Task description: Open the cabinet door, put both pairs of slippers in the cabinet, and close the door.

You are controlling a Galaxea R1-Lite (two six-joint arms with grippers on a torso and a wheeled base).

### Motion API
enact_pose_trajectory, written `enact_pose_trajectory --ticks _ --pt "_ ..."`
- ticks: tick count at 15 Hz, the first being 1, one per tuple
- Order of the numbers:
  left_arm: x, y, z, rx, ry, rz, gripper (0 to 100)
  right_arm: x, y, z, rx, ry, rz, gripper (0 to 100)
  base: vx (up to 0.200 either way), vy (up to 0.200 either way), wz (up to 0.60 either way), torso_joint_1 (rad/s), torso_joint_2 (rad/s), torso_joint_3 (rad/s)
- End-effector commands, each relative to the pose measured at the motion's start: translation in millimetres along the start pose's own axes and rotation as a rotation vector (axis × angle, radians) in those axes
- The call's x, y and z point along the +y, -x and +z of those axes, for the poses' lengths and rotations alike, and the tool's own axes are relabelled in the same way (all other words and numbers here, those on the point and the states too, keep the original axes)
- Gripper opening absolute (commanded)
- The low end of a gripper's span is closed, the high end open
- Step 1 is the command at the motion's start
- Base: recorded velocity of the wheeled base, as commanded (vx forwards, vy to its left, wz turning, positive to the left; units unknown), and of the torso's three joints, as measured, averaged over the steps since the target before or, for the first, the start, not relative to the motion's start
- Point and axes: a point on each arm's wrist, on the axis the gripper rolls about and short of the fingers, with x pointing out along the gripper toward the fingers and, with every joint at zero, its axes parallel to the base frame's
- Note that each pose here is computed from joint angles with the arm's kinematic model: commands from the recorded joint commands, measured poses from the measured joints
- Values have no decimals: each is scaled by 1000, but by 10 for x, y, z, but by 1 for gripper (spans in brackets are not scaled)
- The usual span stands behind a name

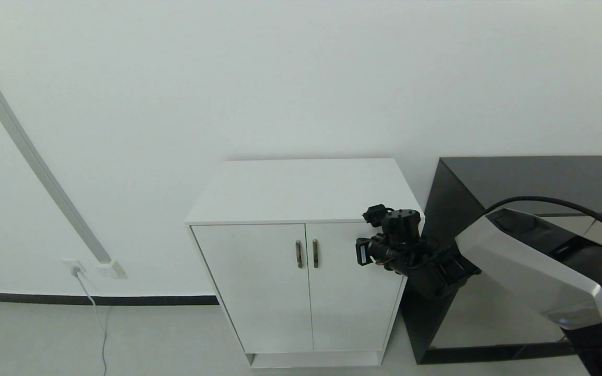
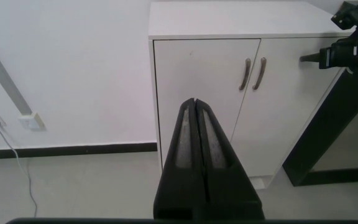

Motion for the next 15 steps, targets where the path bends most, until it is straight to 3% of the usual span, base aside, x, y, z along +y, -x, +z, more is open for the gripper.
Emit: enact_pose_trajectory --ticks 1,8,15 --pt "0 0 1 -1 0 0 0 7 -23 -4 -1 0 1 0 0 0 0 0 0 0" --pt "0 0 1 -1 1 0 0 56 320 54 -6 4 -2 0 0 0 0 0 0 0" --pt "0 0 1 -1 1 0 0 -139 1403 297 -79 -12 -107 0 0 0 0 0 0 0"
